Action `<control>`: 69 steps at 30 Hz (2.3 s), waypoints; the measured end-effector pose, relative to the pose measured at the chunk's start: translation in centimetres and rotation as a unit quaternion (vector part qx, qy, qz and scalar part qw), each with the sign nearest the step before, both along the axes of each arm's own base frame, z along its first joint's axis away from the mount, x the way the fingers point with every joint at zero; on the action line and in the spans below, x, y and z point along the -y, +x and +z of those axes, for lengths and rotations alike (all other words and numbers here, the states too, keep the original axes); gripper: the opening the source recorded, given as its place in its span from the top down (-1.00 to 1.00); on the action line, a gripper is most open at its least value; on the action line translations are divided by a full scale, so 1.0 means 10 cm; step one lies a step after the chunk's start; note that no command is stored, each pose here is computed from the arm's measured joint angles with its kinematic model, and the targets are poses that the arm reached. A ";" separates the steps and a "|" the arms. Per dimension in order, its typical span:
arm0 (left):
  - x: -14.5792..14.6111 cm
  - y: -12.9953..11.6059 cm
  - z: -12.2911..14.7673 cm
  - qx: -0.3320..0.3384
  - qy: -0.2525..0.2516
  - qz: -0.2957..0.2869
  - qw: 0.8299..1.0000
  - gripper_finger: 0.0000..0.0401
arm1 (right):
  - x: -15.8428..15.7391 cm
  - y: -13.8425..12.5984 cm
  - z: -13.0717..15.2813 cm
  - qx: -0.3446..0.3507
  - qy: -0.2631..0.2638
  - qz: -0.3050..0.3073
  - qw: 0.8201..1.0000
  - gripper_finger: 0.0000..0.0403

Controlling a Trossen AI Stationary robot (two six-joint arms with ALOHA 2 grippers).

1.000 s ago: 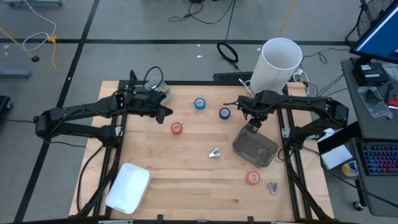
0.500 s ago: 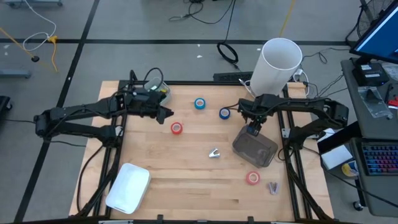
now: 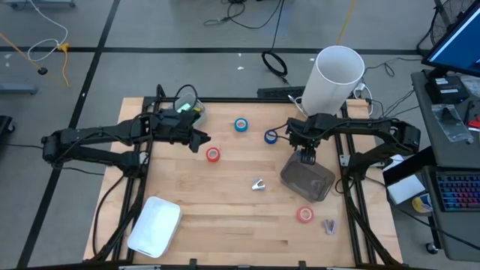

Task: Pick and place Stapler, Stapler remover, tape
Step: Put the small blue stapler into the gray bin

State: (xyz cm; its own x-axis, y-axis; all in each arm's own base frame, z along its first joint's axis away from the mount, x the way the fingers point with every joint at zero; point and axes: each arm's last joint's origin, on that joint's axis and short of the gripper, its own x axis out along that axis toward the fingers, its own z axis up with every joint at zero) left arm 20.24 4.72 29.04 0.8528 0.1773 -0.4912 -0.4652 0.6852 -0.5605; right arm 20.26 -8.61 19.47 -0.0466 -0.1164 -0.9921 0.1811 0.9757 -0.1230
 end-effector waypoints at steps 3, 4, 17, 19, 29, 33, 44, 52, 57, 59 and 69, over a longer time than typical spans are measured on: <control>0.01 0.00 0.00 -0.002 0.006 0.005 1.000 0.14 | 0.00 0.01 0.00 0.000 0.000 0.026 1.000 0.00; 0.02 0.00 0.00 -0.003 0.008 0.006 1.000 0.14 | 0.00 0.01 0.00 0.001 0.001 0.033 0.999 0.00; 0.07 0.01 0.00 -0.003 0.009 -0.005 1.000 0.14 | 0.00 -0.10 -0.25 0.001 0.027 0.083 0.996 0.00; 0.07 0.01 0.00 -0.003 0.009 -0.004 1.000 0.14 | 0.00 -0.10 -0.27 0.005 0.025 0.084 0.996 0.00; 0.06 0.01 0.00 -0.004 0.012 0.004 1.000 0.14 | 0.03 -0.03 -0.27 0.036 0.008 0.100 0.994 0.00; 0.06 0.01 0.00 -0.004 0.013 0.005 1.000 0.14 | 0.04 -0.02 -0.27 0.038 0.006 0.113 0.993 0.00; 0.06 0.01 0.00 -0.005 0.018 0.015 1.000 0.14 | 0.12 0.01 -0.40 0.028 0.033 0.111 0.993 0.01; 0.06 0.01 0.00 -0.005 0.018 0.015 1.000 0.14 | 0.14 0.00 -0.41 0.022 0.025 0.109 0.994 0.20; 0.06 0.01 0.00 -0.005 0.018 0.015 1.000 0.14 | 0.11 -0.01 -0.42 0.015 0.032 0.112 0.993 0.23; 0.06 0.01 0.00 -0.005 0.017 0.015 1.000 0.14 | 0.12 0.00 -0.42 0.016 0.030 0.113 0.993 0.23; 0.06 0.01 0.00 -0.005 0.018 0.015 1.000 0.14 | 0.10 0.00 -0.42 0.030 0.054 0.115 0.991 0.44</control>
